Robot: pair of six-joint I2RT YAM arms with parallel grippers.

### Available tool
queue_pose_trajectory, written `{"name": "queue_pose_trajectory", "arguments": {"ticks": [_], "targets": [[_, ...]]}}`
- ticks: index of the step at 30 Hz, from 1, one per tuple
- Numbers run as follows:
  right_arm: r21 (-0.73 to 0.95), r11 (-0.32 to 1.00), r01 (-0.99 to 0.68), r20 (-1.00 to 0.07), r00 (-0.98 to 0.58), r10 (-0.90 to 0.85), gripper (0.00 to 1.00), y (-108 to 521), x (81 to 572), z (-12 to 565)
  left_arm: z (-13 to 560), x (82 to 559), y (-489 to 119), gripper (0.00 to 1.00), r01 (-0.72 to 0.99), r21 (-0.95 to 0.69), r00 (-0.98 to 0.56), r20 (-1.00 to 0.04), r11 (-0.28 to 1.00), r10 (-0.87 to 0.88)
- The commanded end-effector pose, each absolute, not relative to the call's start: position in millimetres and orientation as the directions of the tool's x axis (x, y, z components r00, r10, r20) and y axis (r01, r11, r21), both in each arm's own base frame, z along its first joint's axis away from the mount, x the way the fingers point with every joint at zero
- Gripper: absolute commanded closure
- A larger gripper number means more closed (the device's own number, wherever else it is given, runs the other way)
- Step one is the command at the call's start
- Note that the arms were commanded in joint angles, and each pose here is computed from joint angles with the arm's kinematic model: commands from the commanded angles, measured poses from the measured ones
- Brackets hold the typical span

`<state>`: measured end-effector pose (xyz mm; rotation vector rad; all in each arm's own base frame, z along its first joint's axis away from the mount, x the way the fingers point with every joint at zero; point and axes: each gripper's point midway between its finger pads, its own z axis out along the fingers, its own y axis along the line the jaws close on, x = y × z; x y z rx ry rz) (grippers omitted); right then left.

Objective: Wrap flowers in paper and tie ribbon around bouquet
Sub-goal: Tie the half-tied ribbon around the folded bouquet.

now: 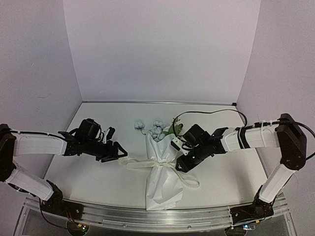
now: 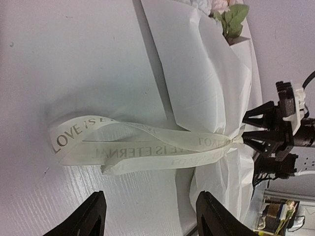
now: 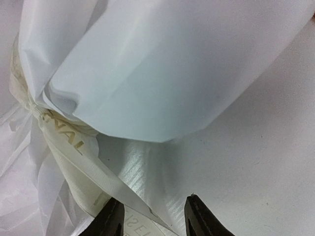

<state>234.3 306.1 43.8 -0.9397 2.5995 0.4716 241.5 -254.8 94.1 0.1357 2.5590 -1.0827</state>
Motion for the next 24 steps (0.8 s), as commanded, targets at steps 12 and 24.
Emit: {"name": "queue_pose_trajectory", "arguments": {"ticks": [12, 24], "targets": [[0.244, 0.694, -0.677, -0.385, -0.725, -0.571, 1.0, 322.8, 231.4, 50.7, 70.4, 223.9, -323.4, 0.38, 0.561, -0.377, -0.797, -0.486, 0.737, 0.357], [0.262, 0.699, -0.665, -0.384, -0.736, -0.557, 1.0, 326.3, 231.8, 52.8, 58.2, 229.5, -333.8, 0.37, 0.633, -0.03, -0.671, -0.52, 0.773, 0.529]]}}
